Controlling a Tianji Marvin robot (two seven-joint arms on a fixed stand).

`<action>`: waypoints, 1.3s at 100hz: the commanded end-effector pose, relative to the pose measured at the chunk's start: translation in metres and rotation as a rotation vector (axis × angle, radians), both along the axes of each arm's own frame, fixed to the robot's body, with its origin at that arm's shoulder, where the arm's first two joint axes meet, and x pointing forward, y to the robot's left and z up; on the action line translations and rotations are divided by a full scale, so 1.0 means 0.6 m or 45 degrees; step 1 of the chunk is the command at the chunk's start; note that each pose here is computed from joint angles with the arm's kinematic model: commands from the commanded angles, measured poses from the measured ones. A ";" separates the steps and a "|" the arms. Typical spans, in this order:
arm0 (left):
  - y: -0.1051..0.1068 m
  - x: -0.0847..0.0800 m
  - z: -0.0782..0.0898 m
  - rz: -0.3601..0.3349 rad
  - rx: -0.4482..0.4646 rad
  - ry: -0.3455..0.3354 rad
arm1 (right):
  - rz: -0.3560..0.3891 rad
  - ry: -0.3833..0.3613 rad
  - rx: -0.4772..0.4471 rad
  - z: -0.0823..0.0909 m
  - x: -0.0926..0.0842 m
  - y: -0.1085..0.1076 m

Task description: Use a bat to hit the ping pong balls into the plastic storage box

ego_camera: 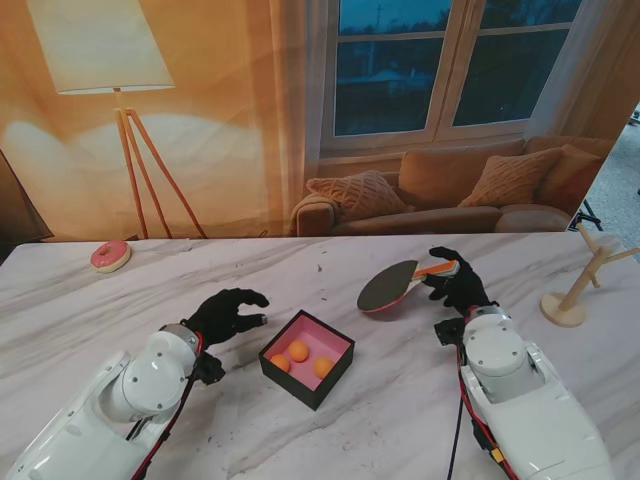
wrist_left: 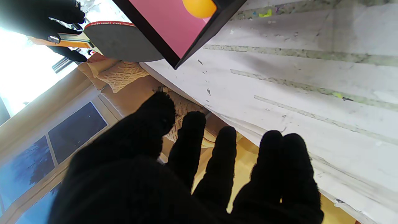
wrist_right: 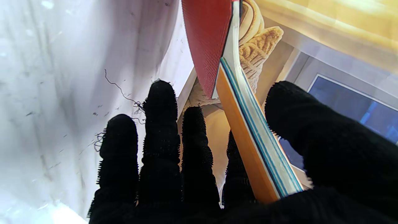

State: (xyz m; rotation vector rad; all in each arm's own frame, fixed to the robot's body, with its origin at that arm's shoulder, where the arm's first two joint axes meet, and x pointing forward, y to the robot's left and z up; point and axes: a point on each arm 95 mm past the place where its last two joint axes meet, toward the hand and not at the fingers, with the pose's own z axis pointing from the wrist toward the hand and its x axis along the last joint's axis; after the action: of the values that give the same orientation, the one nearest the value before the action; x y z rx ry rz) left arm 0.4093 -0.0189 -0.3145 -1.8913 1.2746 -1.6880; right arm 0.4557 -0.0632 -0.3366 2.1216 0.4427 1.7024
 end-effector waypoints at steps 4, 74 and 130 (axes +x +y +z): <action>-0.002 -0.003 0.001 -0.009 -0.002 0.006 | -0.008 0.034 -0.034 -0.012 -0.012 -0.014; -0.005 -0.002 -0.003 0.007 -0.011 0.039 | -0.107 0.141 -0.117 -0.037 -0.029 -0.043; -0.001 -0.002 -0.002 0.019 -0.017 0.029 | -0.177 0.243 -0.171 -0.068 -0.019 -0.042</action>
State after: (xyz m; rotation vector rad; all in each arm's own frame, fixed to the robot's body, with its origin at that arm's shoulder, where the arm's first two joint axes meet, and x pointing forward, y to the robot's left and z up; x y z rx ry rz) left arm 0.4097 -0.0175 -0.3155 -1.9195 1.2505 -1.6707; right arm 0.4435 -0.0902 -0.3752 2.1570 0.4356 1.3711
